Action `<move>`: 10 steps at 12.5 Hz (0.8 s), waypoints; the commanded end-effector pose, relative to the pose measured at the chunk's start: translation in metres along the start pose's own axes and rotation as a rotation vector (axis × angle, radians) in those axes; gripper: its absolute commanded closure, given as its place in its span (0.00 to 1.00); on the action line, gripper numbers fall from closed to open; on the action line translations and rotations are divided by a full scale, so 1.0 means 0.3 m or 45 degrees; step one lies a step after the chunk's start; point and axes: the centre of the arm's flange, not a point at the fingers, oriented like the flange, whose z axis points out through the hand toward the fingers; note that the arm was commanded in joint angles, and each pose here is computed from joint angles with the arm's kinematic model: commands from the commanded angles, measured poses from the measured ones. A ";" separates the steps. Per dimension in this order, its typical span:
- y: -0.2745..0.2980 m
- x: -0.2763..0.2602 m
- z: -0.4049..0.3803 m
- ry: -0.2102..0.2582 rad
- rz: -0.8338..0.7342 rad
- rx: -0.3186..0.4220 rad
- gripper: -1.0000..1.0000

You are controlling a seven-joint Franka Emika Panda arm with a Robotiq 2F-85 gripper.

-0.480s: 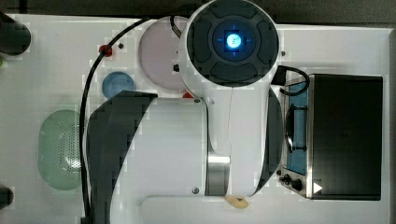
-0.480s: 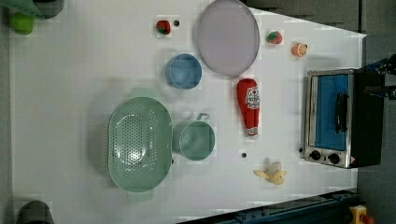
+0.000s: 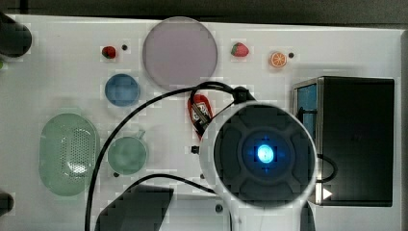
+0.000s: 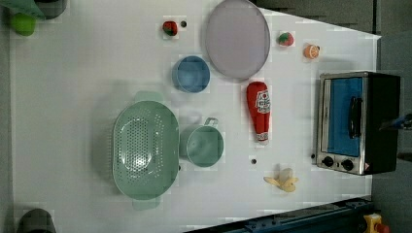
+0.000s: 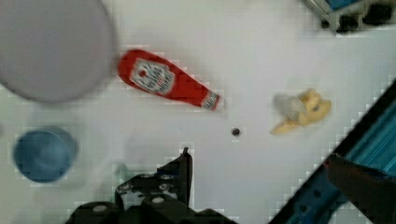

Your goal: Pick Ketchup from the table and place it in strainer.

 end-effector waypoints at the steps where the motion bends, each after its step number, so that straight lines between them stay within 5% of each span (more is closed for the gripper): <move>1: -0.084 0.047 0.158 -0.060 -0.152 -0.032 0.00; 10: -0.218 0.136 0.692 -0.038 -1.195 0.023 0.00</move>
